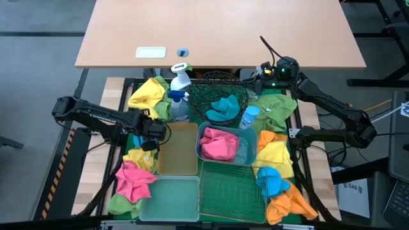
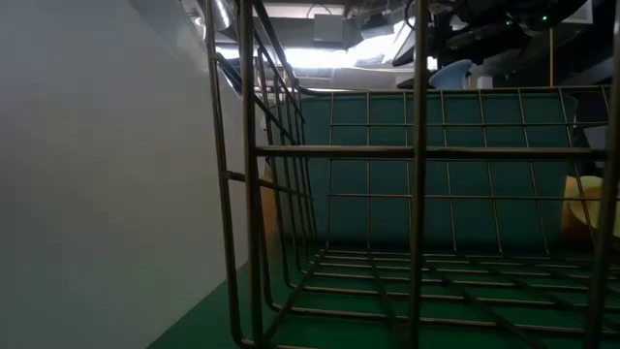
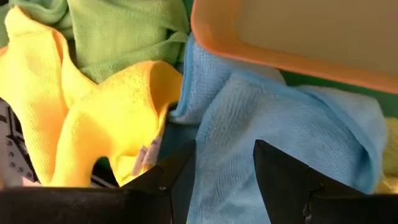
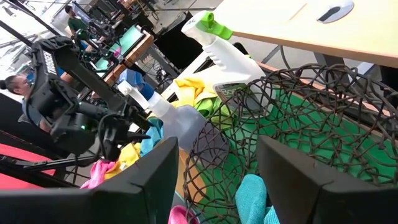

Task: Sort microfiber towel by color & place in baskets
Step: Put the left blue towel into the black circular wire basket

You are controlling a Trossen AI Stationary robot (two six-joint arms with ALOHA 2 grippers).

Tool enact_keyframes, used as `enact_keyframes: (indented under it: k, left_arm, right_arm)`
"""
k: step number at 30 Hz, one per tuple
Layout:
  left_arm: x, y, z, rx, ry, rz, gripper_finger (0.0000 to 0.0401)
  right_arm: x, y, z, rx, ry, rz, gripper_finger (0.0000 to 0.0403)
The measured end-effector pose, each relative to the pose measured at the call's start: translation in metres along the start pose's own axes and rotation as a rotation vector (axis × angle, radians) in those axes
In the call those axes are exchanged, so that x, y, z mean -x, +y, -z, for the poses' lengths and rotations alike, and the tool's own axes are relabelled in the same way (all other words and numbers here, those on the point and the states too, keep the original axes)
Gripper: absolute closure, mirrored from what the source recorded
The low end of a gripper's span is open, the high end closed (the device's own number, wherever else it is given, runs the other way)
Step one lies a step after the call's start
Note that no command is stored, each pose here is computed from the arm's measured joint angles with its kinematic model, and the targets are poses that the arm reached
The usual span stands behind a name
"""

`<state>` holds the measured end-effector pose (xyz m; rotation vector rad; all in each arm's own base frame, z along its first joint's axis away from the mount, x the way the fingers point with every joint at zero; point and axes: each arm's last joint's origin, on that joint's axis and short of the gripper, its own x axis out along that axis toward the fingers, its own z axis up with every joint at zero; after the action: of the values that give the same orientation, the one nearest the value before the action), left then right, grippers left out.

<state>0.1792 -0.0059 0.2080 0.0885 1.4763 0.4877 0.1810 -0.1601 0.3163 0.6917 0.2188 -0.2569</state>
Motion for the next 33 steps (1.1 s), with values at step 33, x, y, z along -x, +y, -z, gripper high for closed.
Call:
enact_keyframes:
  k: [33]
  left_arm:
    - [-0.009, -0.009, -0.007, 0.024, -0.081, 0.13, 0.0399]
  right_arm:
    - [0.0, 0.0, 0.0, 0.009, 0.0, 0.0, 0.0187]
